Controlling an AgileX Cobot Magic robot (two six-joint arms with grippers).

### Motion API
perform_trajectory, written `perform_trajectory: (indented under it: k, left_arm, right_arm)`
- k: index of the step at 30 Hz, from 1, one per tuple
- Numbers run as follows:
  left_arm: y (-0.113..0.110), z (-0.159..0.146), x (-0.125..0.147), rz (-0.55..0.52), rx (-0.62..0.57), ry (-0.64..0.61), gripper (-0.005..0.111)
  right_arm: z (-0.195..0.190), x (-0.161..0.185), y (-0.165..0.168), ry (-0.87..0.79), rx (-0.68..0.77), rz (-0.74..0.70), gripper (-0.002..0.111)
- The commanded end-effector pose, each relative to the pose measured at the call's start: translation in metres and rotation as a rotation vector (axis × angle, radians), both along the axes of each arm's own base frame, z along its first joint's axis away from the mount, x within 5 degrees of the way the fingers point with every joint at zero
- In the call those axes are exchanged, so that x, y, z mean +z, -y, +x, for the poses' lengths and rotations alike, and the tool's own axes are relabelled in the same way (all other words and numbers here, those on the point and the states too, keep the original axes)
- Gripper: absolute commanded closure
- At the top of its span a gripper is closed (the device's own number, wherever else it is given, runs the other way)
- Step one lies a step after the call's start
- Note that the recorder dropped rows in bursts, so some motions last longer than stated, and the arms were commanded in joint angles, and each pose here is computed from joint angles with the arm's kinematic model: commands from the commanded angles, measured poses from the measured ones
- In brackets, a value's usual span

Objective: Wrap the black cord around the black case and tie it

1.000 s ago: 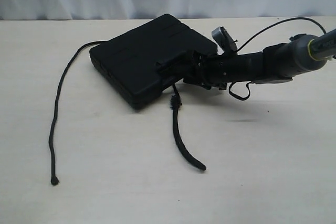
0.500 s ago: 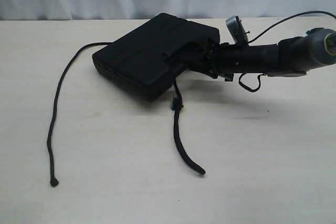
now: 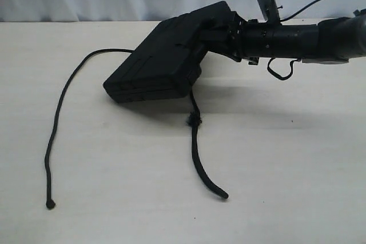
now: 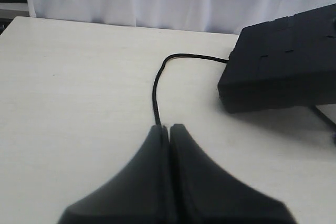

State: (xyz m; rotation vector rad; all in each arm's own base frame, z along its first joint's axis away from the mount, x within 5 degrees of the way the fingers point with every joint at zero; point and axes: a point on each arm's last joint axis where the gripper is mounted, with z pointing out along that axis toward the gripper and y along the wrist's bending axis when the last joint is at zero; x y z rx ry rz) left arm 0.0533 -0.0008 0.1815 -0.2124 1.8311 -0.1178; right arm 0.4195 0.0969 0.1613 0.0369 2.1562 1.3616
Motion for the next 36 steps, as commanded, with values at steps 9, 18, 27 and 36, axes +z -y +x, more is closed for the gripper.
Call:
perform_trajectory:
  k: [9, 18, 27, 36]
  left_arm:
    - [0.0, 0.0, 0.001, 0.001, -0.006, 0.024, 0.107]
    - [-0.003, 0.003, 0.02, -0.043, 0.037, 0.236, 0.107]
    - [-0.014, -0.001, 0.047, -0.336, 0.156, 0.568, 0.107]
    - [-0.01, -0.007, 0.131, -0.141, 0.102, 0.713, 0.107]
  right_arm:
    - [-0.001, 0.021, -0.001, 0.058, 0.01, -0.005, 0.104]
    - [-0.002, 0.022, -0.001, 0.057, 0.018, 0.0, 0.104]
    - [-0.002, 0.022, -0.001, 0.057, 0.018, 0.0, 0.104]
    - [-0.002, 0.022, -0.001, 0.057, 0.021, 0.007, 0.104]
